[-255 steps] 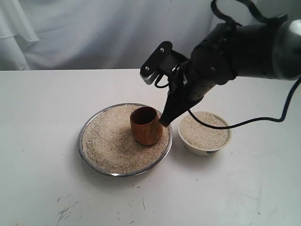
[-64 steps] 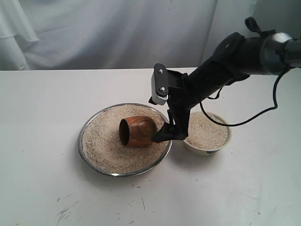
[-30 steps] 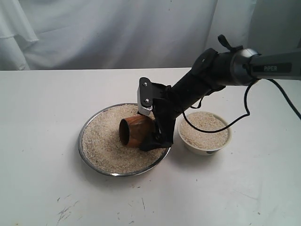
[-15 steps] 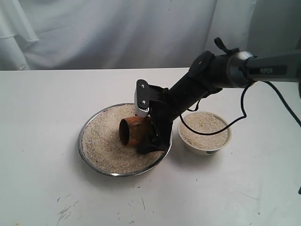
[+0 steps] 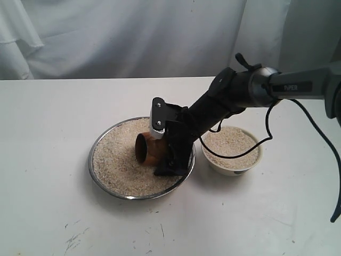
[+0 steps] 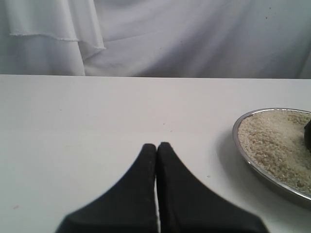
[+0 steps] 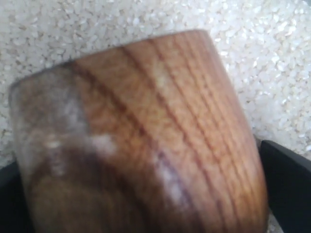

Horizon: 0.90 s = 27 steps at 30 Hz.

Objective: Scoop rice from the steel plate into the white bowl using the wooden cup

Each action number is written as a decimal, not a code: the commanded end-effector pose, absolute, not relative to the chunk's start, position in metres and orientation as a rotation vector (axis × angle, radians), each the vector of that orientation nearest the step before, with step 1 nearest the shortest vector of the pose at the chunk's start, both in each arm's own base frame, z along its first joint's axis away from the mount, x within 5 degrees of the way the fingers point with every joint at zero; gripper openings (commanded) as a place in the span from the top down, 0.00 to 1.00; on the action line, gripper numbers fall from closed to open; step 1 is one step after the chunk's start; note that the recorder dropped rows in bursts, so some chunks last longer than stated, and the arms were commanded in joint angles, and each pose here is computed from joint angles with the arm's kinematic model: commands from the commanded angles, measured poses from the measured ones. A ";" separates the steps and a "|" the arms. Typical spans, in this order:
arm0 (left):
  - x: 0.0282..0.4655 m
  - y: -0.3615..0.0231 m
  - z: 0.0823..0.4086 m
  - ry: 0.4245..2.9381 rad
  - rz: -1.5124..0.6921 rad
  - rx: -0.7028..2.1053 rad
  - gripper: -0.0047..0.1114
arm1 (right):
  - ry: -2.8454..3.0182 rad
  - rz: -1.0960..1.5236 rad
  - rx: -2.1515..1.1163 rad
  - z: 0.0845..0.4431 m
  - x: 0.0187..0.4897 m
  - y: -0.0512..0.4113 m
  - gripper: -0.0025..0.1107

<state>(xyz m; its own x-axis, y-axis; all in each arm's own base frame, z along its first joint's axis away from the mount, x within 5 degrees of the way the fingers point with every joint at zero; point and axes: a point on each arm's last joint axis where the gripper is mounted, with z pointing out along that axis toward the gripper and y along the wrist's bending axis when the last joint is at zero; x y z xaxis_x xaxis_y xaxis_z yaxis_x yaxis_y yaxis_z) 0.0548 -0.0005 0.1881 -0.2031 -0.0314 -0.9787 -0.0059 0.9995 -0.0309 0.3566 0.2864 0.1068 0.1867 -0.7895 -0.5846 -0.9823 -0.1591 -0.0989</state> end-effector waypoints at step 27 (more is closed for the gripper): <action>0.055 -0.001 0.187 1.768 -0.027 -0.030 0.96 | 1.677 0.470 -2.016 0.115 0.353 0.294 0.74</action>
<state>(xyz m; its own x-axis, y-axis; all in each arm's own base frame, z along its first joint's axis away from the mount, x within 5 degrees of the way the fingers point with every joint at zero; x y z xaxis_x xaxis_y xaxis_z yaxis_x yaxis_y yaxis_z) 0.0548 -0.0005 0.1881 -0.2031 -0.0314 -0.9787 -0.0059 0.9995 -0.0309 0.3540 0.2921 0.1063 0.1763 -0.8172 -0.5487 -0.9842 -0.1378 -0.1111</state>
